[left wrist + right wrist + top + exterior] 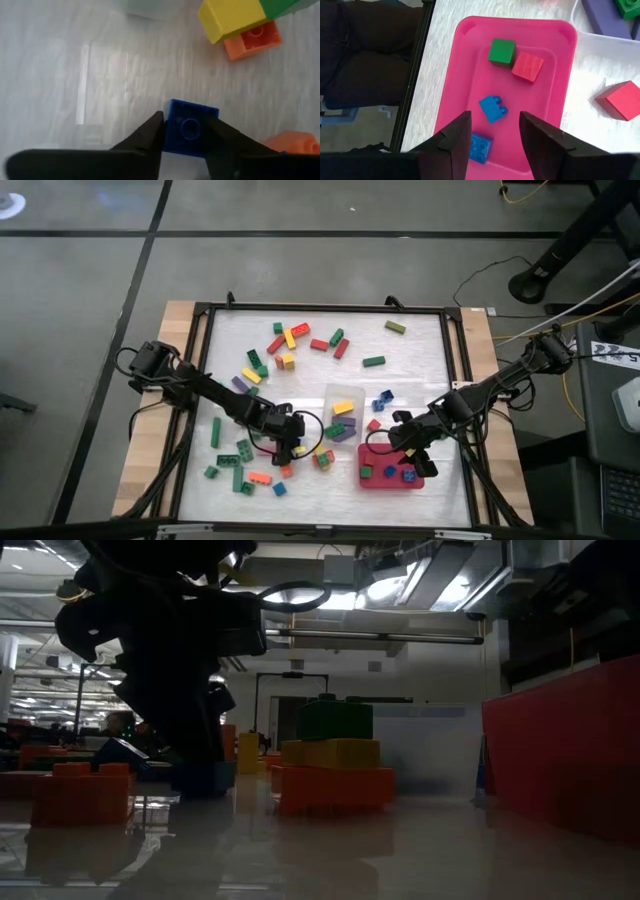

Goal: Sort blocks by size
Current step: Put the blue square game piece into the red bin

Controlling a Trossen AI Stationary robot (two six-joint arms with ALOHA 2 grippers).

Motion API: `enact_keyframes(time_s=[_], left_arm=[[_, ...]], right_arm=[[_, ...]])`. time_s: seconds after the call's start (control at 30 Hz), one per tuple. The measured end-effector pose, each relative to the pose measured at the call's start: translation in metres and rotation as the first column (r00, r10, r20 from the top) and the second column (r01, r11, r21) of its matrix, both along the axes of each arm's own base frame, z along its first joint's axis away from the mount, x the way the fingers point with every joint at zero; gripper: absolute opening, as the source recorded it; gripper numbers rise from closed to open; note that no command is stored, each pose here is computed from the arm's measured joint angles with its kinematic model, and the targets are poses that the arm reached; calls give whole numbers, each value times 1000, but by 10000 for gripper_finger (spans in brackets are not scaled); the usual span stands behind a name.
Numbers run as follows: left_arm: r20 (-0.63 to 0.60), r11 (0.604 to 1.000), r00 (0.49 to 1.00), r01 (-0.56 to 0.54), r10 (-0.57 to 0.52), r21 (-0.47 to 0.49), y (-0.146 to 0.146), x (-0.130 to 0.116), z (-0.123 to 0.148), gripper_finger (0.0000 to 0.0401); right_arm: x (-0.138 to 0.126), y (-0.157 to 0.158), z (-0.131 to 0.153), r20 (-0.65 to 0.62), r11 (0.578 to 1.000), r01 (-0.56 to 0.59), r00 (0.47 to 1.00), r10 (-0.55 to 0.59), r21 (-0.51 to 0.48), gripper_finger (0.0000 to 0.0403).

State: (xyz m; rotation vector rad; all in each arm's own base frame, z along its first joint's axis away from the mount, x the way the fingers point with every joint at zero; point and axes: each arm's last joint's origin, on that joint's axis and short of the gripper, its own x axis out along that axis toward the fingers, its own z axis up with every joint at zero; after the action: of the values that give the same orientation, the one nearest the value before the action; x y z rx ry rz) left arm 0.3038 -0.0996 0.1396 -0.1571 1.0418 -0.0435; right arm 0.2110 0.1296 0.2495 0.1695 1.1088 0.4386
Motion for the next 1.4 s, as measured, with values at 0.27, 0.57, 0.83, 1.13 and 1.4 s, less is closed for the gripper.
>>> enact_keyframes(time_s=[0.27, 0.57, 0.83, 1.13, 1.4], left_arm=[[46, 997, 999, -26, 30, -69, 0, 4, 19, 58], [325, 981, 945, 82, -20, -177, -9, 27, 72, 63], [763, 986, 638, 167, -106, -3, -17, 65, 80, 67], [801, 982, 572, 148, -179, 114, -25, 119, 50, 68], [784, 958, 549, 154, -288, 244, -33, 152, 31, 91]], right_arm=[[0, 0, 0, -3, 1000, 1, 1000, -1, -3, 166], [-16, -8, 1, -222, 996, 65, 972, -76, -59, 166], [-44, -29, -4, -423, 901, 206, 828, -368, -381, 166], [-60, -41, -5, -432, 778, 262, 710, -556, -571, 166], [-74, -37, -26, -456, 743, 245, 658, -599, -623, 166]])
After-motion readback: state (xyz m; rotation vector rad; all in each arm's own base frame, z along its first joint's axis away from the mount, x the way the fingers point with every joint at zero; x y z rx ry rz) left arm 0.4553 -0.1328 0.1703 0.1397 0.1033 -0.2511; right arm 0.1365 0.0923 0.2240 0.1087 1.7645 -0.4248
